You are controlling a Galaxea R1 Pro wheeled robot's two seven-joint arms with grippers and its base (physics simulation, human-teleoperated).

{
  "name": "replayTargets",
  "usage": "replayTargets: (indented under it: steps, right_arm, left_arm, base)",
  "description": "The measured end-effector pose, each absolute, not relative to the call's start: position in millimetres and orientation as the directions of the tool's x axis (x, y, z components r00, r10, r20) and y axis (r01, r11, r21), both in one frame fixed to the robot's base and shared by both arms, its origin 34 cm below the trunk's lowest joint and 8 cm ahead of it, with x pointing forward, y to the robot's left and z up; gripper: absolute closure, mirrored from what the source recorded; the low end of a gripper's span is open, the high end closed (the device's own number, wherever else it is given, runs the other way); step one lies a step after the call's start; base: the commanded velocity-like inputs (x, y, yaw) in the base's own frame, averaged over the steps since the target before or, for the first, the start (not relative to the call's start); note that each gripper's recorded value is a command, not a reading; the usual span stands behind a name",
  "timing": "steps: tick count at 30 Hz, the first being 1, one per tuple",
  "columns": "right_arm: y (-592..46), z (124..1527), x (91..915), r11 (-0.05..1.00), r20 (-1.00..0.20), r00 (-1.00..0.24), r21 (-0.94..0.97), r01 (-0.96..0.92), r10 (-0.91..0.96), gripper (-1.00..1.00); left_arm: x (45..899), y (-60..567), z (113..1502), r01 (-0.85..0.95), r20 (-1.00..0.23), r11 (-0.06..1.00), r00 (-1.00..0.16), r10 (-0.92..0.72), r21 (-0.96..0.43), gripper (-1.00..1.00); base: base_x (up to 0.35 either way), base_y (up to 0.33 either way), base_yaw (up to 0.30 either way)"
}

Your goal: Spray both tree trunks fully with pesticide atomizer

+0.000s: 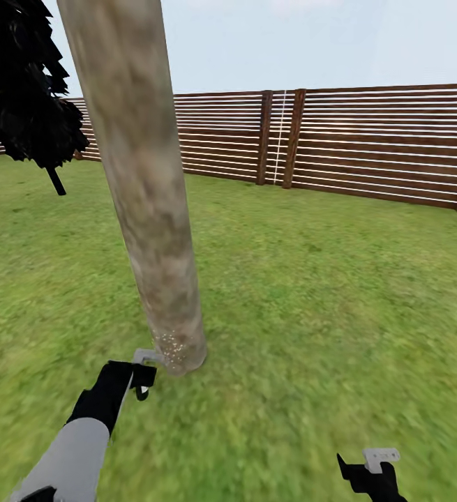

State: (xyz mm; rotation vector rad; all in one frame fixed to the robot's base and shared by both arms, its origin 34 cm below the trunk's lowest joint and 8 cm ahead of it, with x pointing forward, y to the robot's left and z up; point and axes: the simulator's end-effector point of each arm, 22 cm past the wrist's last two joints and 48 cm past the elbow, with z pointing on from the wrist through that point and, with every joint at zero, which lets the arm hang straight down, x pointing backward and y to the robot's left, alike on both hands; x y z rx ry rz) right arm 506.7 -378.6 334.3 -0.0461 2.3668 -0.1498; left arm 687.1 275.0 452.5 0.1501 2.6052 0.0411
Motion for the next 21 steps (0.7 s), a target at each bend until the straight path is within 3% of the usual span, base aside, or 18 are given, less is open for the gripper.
replayTargets:
  steps: [3,9,21]
  right_arm:
    - [-378.2,334.2,506.7,0.993,-0.692,-0.718,-0.121,0.011,-0.077,-1.00]
    - [-378.2,334.2,506.7,0.993,-0.692,-0.718,-0.121,0.011,-0.077,-1.00]
    - [-378.8,334.2,506.6,0.992,-0.692,-0.718,-0.122,0.010,-0.078,-1.00]
  left_arm:
    - [701.7,301.3,484.4,0.039,-0.536,0.995,-0.840,0.082,0.091,1.00]
    - [704.9,264.3,485.9,0.110,-0.530,0.990,-0.836,0.140,0.089,1.00]
    - [719.9,314.4,524.9,0.099,-0.540,0.992,-0.832,0.126,0.078,1.00]
  base:
    - [0.000,0.000,0.000]
    - [0.000,0.000,0.000]
    - [0.000,0.000,0.000]
